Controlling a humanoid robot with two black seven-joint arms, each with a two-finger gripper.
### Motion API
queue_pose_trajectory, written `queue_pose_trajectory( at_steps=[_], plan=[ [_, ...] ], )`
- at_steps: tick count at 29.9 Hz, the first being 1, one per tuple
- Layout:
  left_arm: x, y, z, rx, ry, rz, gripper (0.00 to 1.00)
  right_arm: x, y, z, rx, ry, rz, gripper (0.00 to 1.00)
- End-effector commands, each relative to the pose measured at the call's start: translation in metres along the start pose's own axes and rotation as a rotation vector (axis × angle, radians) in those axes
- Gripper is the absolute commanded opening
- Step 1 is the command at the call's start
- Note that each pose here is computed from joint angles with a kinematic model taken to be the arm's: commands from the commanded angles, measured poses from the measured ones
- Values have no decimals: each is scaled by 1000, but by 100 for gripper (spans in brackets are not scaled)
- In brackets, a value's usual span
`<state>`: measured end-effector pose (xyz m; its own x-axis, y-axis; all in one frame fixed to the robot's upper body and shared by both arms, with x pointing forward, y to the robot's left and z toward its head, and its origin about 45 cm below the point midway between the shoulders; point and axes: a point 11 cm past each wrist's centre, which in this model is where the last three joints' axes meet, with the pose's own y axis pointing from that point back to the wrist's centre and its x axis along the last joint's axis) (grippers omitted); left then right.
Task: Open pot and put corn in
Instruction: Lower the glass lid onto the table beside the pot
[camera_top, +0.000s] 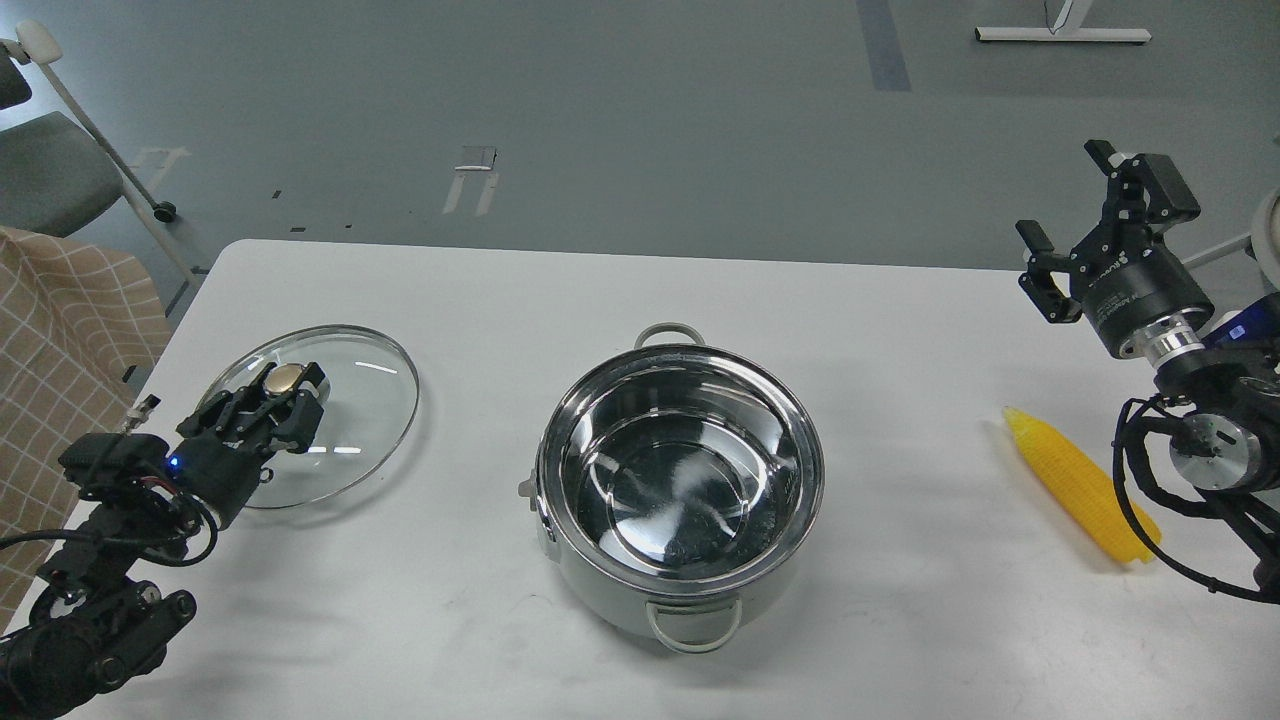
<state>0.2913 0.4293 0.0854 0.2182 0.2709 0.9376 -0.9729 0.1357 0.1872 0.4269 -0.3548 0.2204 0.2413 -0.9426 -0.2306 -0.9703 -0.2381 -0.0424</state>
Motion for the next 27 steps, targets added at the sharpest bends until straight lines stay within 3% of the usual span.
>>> queue_pose_trajectory(
  at_steps=[1, 7, 20, 27],
  plan=[
    [-3, 1, -1, 5, 2, -6, 55, 2, 1, -2, 1, 4, 1, 99],
    [-8, 6, -2, 11, 4, -17, 56, 2, 1, -2, 1, 4, 1, 99],
    [-2, 4, 0, 1, 4, -4, 91, 5, 2, -6, 2, 12, 2, 99],
    [23, 5, -10, 10, 7, 35, 94, 8, 3, -9, 4, 19, 2, 99]
  ],
)
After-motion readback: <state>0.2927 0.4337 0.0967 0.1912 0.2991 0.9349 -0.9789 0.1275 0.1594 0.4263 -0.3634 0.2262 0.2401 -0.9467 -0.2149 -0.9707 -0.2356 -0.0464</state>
